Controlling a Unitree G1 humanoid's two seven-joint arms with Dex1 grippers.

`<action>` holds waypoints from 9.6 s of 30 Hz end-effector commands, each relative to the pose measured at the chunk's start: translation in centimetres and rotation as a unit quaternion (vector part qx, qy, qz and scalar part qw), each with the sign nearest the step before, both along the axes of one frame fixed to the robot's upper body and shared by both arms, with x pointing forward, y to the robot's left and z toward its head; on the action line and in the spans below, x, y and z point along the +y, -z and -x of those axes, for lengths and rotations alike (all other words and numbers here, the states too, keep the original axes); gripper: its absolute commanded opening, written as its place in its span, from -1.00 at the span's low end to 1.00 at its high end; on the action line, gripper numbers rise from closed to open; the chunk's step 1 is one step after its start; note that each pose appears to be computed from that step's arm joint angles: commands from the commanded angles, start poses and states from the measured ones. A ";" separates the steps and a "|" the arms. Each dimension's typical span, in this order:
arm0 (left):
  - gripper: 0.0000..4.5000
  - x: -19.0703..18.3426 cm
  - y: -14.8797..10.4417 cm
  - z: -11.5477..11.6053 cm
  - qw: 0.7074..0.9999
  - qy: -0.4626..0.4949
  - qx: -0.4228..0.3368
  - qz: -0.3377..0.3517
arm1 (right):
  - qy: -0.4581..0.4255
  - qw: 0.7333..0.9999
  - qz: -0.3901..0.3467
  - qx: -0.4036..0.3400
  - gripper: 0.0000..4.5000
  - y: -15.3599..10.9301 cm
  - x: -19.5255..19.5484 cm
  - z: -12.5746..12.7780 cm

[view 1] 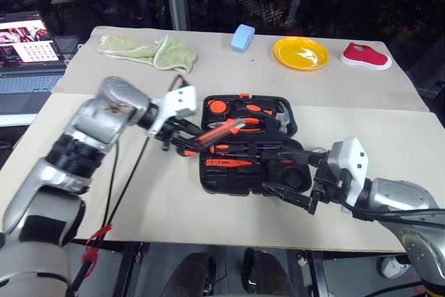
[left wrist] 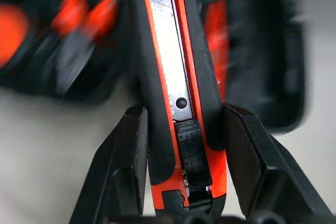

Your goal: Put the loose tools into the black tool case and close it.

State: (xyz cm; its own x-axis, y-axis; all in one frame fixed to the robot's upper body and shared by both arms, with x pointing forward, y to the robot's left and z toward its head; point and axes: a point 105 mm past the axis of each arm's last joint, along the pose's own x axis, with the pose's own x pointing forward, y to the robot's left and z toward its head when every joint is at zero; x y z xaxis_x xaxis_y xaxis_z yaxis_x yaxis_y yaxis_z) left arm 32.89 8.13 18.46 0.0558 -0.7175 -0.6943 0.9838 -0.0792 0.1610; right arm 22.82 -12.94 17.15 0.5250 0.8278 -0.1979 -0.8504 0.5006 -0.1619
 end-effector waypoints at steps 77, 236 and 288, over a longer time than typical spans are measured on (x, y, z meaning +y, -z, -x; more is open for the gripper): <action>-0.98 -2.7 5.9 3.1 0.997 0.072 0.032 0.003 | 0.050 0.999 -0.001 -0.014 1.00 -0.6 -0.8 0.5; 1.00 1.0 -3.4 5.5 0.967 0.017 -0.003 0.254 | -0.128 0.940 0.307 0.082 -0.99 2.5 -4.7 -4.2; -0.98 5.9 6.0 -2.0 0.947 -0.260 -0.057 0.179 | 0.240 0.968 0.056 0.039 -1.00 2.8 -11.4 -9.2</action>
